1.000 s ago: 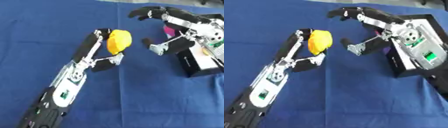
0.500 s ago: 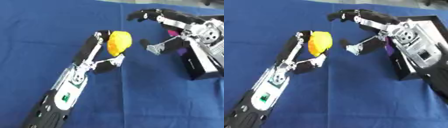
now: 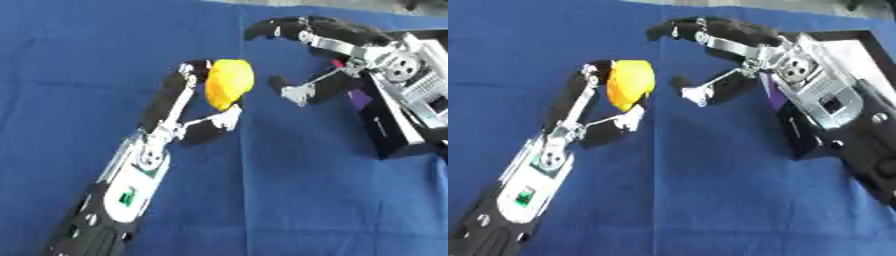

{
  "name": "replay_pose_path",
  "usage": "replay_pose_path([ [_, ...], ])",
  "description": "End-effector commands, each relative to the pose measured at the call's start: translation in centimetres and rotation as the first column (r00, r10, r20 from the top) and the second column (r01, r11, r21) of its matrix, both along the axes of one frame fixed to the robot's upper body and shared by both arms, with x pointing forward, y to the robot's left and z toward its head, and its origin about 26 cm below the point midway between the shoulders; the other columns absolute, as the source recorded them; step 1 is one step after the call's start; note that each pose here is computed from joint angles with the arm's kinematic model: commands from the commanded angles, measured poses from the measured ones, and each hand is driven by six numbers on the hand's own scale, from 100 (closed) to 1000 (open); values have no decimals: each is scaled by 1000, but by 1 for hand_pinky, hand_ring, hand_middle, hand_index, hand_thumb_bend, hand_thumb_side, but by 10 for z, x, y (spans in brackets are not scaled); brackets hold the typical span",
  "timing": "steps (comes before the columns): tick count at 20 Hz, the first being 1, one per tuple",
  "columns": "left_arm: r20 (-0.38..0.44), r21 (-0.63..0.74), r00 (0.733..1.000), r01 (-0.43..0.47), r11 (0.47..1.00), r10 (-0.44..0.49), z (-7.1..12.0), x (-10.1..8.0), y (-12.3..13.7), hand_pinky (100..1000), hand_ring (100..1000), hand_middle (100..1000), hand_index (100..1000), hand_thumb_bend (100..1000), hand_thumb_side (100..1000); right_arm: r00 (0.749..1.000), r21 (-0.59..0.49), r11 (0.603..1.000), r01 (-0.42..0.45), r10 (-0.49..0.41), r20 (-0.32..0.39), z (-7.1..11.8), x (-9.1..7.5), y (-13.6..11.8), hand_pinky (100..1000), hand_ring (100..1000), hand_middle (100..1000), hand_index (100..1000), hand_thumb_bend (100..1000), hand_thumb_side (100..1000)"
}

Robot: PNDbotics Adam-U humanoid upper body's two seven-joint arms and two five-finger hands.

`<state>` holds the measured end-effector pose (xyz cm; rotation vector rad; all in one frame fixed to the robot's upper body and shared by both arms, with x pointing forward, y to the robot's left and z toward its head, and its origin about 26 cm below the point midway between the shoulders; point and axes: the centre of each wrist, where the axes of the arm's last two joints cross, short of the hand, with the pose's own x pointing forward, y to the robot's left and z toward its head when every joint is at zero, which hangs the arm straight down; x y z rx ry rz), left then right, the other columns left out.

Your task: Pick up the objects with one hand, pass them to the other hand, and then place them into the box on the other side of the table.

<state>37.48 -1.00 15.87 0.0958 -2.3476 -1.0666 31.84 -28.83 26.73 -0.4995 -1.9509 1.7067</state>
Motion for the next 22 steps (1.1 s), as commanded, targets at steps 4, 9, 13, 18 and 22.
replay_pose_path([
  [4,25,-8,1000,-16,1000,16,3,1,-3,778,560,547,489,100,375,998,-40,998,-54,52,-37,11,-9,4,922,1000,924,1000,100,263],
  [9,27,-3,999,-22,1000,22,1,2,-4,778,559,547,489,100,374,993,-44,995,-86,82,-87,14,-12,7,930,1000,937,1000,100,259],
  [13,18,-2,1000,-16,1000,16,-3,1,-8,779,559,548,490,100,387,992,-37,996,-77,73,-99,15,-11,6,931,1000,932,1000,100,255],
  [18,10,-2,1000,-4,1000,4,-6,0,-12,780,559,549,491,100,397,995,-43,998,-55,51,-90,12,-7,5,931,1000,928,1000,100,255],
  [22,15,-2,1000,5,1000,-5,-7,-1,-15,779,560,549,491,100,383,996,-39,998,-45,42,-77,12,-5,4,930,1000,924,1000,100,248],
])
